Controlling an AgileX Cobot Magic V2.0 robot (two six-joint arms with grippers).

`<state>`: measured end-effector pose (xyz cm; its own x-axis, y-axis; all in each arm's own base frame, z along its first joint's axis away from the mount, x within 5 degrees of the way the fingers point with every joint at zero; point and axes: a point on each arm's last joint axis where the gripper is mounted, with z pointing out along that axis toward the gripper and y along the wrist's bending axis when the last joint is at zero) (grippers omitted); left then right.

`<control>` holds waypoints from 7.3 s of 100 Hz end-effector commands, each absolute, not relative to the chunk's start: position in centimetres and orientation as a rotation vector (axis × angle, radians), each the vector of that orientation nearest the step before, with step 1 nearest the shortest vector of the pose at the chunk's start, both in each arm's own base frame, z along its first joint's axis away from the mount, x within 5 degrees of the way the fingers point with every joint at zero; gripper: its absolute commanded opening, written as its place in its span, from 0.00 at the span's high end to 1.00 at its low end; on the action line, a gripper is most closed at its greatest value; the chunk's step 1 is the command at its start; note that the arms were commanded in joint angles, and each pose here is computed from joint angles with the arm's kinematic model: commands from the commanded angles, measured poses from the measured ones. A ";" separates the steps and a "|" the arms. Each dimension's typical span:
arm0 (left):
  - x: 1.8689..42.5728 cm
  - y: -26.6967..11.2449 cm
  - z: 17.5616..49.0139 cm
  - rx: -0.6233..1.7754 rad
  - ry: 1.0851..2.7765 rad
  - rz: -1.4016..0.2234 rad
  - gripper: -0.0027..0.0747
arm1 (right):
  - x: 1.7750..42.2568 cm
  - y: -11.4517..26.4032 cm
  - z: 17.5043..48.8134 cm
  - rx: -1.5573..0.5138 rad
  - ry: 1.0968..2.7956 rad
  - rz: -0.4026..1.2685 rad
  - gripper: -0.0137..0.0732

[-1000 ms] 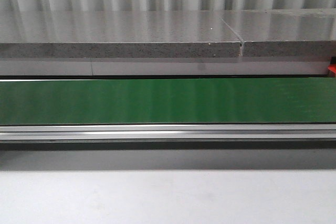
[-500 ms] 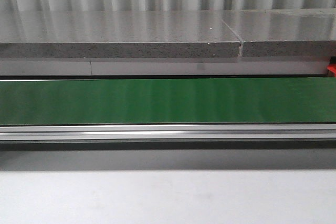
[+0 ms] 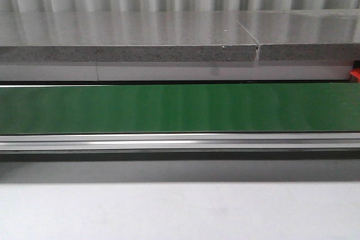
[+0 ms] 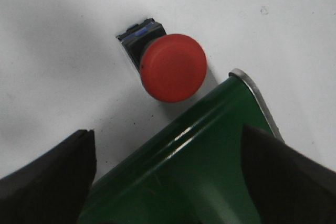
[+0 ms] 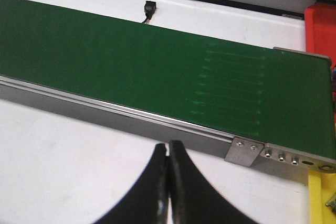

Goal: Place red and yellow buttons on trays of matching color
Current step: 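Set the yellow button on the belt end and open the left gripper, then lower the left gripper onto a red button and grasp it, then place the red button on the belt end and release it, then lower the right gripper onto the yellow button on the belt and grasp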

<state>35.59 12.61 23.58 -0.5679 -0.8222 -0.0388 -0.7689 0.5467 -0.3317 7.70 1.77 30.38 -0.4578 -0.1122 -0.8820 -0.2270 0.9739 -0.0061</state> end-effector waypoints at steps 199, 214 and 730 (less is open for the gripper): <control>32.3 9.8 30.9 -0.278 2.785 -0.339 0.78 | 8.0 1.8 31.5 -0.239 1.971 0.139 0.92; 32.6 8.2 30.8 -0.190 2.824 -0.366 0.78 | 8.0 1.8 31.5 -0.239 1.971 0.139 0.92; 14.6 -1.2 34.2 0.262 1.988 0.015 0.99 | 27.4 7.3 34.8 -0.230 2.376 0.252 0.66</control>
<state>14.33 -1.13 32.62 -0.4829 0.2163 -0.8485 0.1982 0.9709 0.1347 28.12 9.79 32.16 -0.7865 -0.1803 -0.5907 -0.3018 0.9466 0.1129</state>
